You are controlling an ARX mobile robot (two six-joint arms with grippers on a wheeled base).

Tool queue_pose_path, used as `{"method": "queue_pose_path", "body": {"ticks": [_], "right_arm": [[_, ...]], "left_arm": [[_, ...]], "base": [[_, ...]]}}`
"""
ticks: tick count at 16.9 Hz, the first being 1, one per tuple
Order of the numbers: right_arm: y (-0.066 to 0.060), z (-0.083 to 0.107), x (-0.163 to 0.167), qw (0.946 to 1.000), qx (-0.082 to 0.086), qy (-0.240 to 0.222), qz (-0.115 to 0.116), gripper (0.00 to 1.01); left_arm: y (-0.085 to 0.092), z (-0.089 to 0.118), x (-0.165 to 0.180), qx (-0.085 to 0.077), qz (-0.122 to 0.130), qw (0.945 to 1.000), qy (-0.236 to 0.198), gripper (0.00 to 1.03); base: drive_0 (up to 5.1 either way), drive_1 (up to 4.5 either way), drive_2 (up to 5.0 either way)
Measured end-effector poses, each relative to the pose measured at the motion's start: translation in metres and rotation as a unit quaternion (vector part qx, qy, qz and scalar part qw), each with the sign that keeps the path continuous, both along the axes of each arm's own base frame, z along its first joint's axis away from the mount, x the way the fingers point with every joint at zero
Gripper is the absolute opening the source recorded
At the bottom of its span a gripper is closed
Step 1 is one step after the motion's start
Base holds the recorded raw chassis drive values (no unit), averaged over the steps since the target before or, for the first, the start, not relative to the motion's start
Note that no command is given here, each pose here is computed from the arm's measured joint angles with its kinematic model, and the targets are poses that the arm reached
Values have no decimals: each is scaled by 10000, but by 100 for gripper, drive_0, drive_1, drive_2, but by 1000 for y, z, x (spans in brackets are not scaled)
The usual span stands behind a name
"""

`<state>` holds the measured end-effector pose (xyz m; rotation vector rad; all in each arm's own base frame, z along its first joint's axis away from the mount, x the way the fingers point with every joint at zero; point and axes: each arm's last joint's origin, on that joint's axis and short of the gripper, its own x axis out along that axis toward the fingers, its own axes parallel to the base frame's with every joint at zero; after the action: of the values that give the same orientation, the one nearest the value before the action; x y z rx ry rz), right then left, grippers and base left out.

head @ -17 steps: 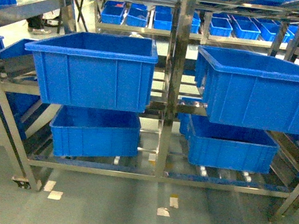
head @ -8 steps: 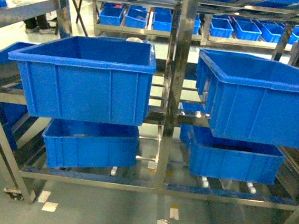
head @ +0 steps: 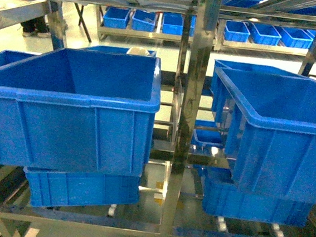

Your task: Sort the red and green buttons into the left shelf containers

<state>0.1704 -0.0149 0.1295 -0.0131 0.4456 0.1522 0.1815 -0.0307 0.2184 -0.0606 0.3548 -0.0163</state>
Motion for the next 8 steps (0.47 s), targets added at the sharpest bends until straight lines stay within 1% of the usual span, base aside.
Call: {"method": "queue_pose_path", "body": {"ticks": [5, 7, 8], "right_arm": [[0, 0, 0, 10000, 1, -2, -1, 26], [0, 1, 1, 10000, -3, -32, 1, 26], [0, 0, 1, 10000, -1, 2, -2, 26]], "left_arm": [[0, 1, 0, -5, 9, 10000, -38, 26], [0, 0, 0, -5, 4, 10000, -24, 26], [0, -1, 1, 4, 9, 10000, 15, 26]], "base": [[-12, 422, -445], [-9, 129, -146], [0, 0, 0]]}}
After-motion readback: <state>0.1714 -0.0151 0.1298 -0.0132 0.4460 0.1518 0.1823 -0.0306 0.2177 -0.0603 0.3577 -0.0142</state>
